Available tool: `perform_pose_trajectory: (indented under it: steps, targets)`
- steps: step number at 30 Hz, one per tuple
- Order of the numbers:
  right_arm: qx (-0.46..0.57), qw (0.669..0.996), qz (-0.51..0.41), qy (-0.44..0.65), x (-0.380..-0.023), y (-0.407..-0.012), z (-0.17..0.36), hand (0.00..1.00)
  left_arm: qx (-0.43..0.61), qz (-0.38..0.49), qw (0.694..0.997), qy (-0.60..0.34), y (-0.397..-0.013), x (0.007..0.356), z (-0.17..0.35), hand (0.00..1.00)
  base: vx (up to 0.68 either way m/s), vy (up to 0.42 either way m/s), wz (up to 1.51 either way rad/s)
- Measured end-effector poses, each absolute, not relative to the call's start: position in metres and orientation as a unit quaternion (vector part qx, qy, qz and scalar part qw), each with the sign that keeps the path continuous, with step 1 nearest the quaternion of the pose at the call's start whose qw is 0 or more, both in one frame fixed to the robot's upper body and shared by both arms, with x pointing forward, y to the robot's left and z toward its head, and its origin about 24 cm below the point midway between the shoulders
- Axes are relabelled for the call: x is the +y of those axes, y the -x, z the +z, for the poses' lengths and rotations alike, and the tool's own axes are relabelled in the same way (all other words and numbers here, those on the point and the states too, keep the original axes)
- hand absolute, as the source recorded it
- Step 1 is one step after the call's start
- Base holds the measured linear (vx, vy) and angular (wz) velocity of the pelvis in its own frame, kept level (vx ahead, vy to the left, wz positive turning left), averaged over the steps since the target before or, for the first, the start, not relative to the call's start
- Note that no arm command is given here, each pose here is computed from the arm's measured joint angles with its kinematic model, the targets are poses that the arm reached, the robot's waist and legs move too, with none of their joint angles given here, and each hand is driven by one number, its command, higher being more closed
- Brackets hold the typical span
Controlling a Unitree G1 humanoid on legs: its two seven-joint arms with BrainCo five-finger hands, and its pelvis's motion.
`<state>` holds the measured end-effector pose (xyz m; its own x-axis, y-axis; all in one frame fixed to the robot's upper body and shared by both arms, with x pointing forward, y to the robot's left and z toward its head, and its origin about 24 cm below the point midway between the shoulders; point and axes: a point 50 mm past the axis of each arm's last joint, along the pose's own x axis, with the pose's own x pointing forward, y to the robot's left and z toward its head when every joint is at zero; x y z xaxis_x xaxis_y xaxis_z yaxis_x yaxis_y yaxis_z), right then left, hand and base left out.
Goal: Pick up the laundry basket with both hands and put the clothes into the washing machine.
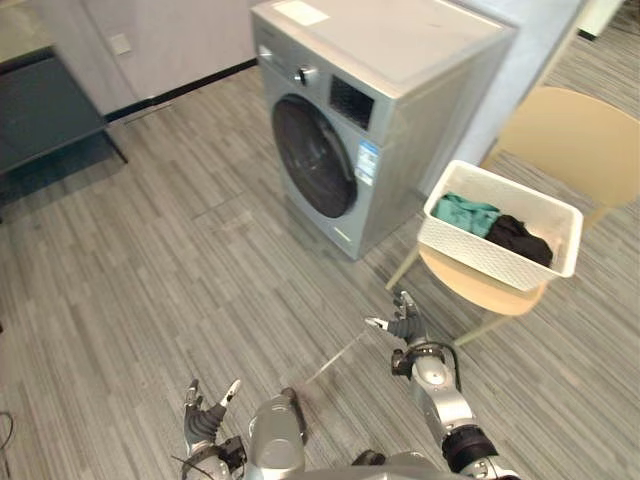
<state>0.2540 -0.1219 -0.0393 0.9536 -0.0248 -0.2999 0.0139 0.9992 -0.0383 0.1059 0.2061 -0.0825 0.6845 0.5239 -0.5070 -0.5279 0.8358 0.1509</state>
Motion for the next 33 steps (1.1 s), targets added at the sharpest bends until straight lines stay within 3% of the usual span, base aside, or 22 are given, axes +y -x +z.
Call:
perform_pose_trajectory:
  steps: [14,21,29,33]
  targets:
    - [0.076,0.992,-0.097,-0.018,-0.153,-0.277,-0.003,0.0,0.239,0.23,0.942,-0.045,-0.121,0.209,-0.065,0.0,0.25,0.302,0.6]
    - [0.095,0.984,-0.148,-0.001,-0.179,-0.269,-0.01,0.0,0.233,0.184,0.954,-0.036,-0.158,0.192,-0.071,0.0,0.25,0.018,0.0]
    - [0.153,0.959,-0.238,-0.024,-0.2,-0.234,-0.037,0.0,0.273,0.169,0.946,-0.038,-0.144,0.183,-0.086,0.0,0.34,-0.088,-0.59]
    - [0.157,0.963,-0.219,0.015,-0.201,-0.237,-0.037,0.0,0.272,0.165,0.948,-0.026,-0.145,0.18,-0.086,0.0,0.27,0.04,-0.82]
